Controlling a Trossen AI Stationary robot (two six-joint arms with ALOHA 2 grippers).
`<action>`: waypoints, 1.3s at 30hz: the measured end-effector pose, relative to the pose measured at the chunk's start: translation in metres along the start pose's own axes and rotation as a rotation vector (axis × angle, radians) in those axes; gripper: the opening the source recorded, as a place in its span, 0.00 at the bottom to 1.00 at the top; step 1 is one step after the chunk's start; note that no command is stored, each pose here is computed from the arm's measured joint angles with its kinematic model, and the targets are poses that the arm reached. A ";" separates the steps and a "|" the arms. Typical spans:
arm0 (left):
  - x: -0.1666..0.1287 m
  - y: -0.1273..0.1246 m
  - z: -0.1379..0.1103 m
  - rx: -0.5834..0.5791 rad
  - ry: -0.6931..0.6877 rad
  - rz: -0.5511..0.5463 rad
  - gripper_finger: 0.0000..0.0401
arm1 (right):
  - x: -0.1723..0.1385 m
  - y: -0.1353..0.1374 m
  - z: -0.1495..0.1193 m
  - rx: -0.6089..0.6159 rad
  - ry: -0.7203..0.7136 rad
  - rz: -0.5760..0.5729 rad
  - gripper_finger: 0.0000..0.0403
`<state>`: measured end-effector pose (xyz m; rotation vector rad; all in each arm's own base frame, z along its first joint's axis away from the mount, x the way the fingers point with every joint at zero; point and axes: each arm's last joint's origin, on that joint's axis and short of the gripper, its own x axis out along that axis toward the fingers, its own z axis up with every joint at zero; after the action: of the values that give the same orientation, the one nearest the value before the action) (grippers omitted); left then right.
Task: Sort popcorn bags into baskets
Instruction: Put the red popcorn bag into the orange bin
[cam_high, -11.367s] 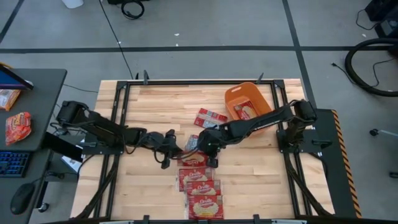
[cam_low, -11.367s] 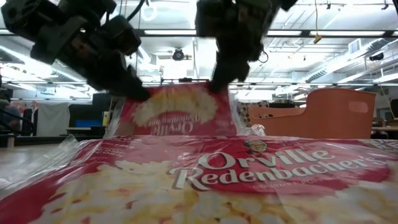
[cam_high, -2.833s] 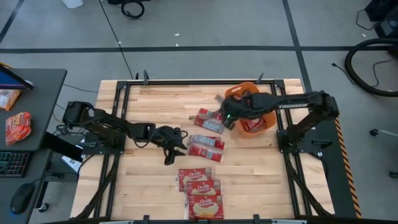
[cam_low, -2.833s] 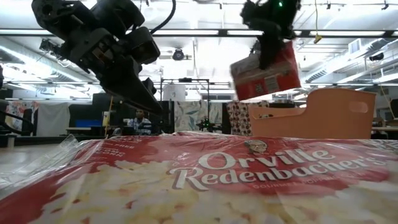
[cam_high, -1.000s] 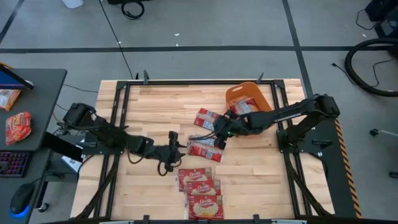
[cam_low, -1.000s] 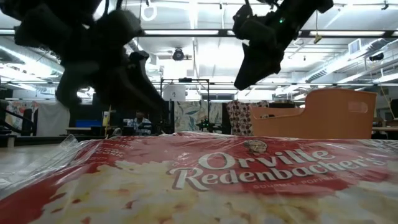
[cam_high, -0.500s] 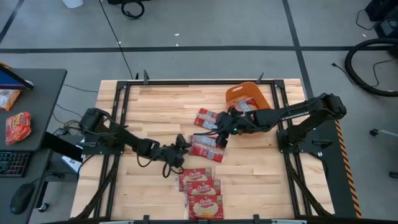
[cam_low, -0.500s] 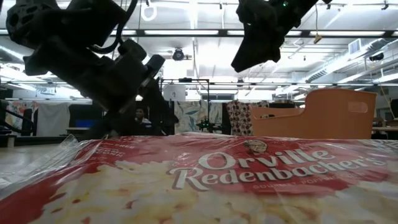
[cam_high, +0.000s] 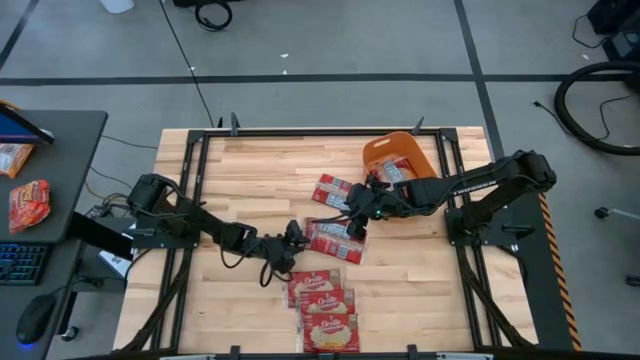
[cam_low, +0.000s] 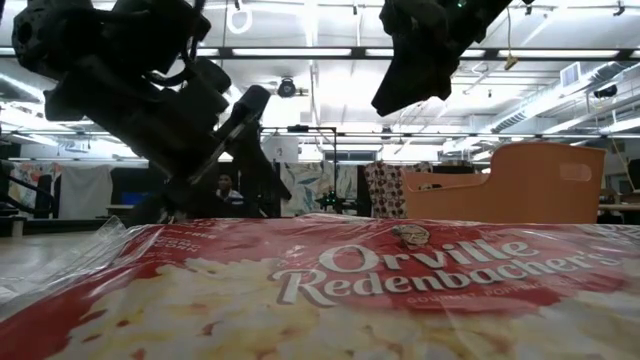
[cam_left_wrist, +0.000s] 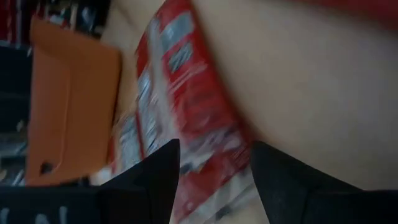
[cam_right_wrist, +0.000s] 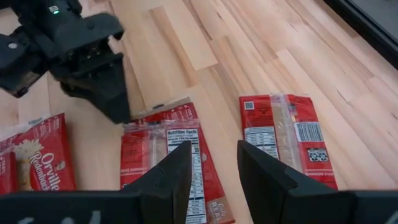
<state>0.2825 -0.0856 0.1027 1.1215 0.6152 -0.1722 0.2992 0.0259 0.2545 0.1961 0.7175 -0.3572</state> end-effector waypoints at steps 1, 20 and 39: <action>0.000 0.000 0.001 -0.001 -0.021 -0.016 0.50 | 0.000 0.000 0.000 0.002 -0.001 0.000 0.33; 0.031 0.021 0.018 -0.150 -0.138 0.019 0.50 | 0.010 0.005 0.002 0.036 -0.033 0.026 0.33; 0.038 0.030 0.027 -0.198 0.058 0.008 0.41 | -0.005 0.012 -0.003 0.007 0.005 0.079 0.33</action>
<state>0.3369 -0.0893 0.1134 0.9399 0.6642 -0.0699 0.2986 0.0395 0.2561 0.2310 0.7112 -0.2839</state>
